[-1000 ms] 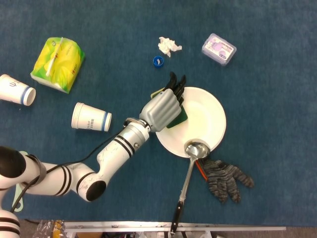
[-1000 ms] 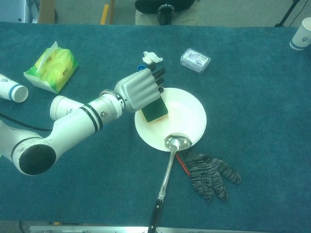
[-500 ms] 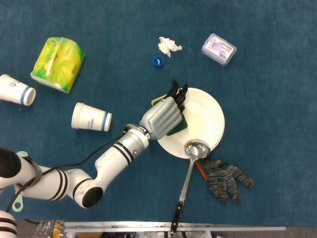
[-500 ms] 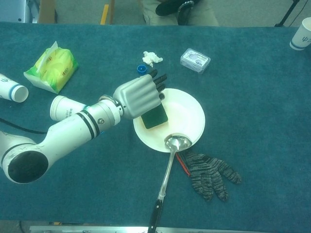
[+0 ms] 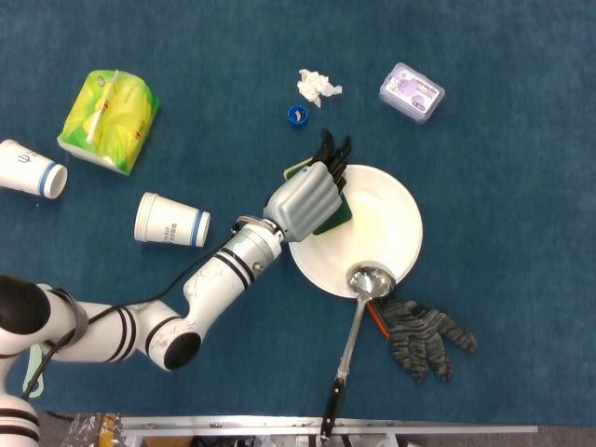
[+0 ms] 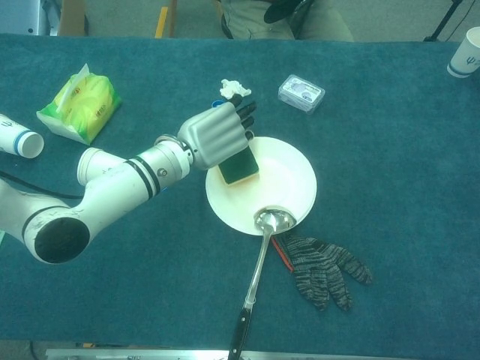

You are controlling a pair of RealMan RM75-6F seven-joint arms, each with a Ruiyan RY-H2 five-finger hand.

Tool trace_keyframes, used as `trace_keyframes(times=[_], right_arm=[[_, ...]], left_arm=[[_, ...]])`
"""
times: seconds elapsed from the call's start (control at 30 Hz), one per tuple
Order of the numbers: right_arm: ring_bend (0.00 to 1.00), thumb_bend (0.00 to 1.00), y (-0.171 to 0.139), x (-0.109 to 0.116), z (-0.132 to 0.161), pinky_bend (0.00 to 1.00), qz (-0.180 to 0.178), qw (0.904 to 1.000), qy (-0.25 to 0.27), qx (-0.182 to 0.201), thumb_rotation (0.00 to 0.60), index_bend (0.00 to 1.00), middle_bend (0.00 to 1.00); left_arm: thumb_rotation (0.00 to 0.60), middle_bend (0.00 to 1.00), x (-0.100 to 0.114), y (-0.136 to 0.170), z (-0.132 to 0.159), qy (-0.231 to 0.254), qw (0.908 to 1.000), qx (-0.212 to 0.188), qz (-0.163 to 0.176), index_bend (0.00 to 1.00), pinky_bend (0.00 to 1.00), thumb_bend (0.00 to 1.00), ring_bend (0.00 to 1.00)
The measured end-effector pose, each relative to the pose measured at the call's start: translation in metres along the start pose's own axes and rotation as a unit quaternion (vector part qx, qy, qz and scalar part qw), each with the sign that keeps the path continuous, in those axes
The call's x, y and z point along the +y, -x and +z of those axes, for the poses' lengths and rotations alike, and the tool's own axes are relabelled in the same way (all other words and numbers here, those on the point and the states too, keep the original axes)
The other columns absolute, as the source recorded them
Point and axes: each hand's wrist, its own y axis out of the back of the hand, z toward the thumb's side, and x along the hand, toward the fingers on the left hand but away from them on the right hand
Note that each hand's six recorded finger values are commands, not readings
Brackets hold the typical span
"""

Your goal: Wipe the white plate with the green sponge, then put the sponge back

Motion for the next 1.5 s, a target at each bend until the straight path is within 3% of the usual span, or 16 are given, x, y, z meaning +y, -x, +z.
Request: trace_keyframes(times=[0.53,0.73,1.2,1.5], right_arm=[[0.20,0.26,-0.001,-0.001,0.000,0.32,0.000,1.0000,0.003,0.002,0.600,0.30,0.29],[0.20,0.26,-0.002,0.000,-0.001,0.32,-0.001,1.0000,0.004,0.001,0.600,0.30,0.29],[0.20,0.26,-0.003,0.002,-0.006,0.32,-0.002,1.0000,0.003,-0.007,0.600,0.30,0.29],[0.20,0.26,-0.002,0.000,-0.005,0.32,0.000,1.0000,0.005,-0.005,0.600,0.30,0.29]], left_arm=[[0.600,0.19,0.019,0.017,0.016,0.006,0.9995,-0.028,0.015,0.33,0.16,0.33,0.05],[0.600,0.19,0.029,0.014,0.009,0.004,0.9993,-0.021,0.030,0.33,0.16,0.33,0.05],[0.600,0.19,0.007,-0.012,-0.003,-0.006,0.9999,0.007,0.004,0.33,0.16,0.33,0.05],[0.600,0.19,0.004,-0.005,0.009,0.004,0.9999,-0.009,-0.004,0.33,0.16,0.33,0.05]])
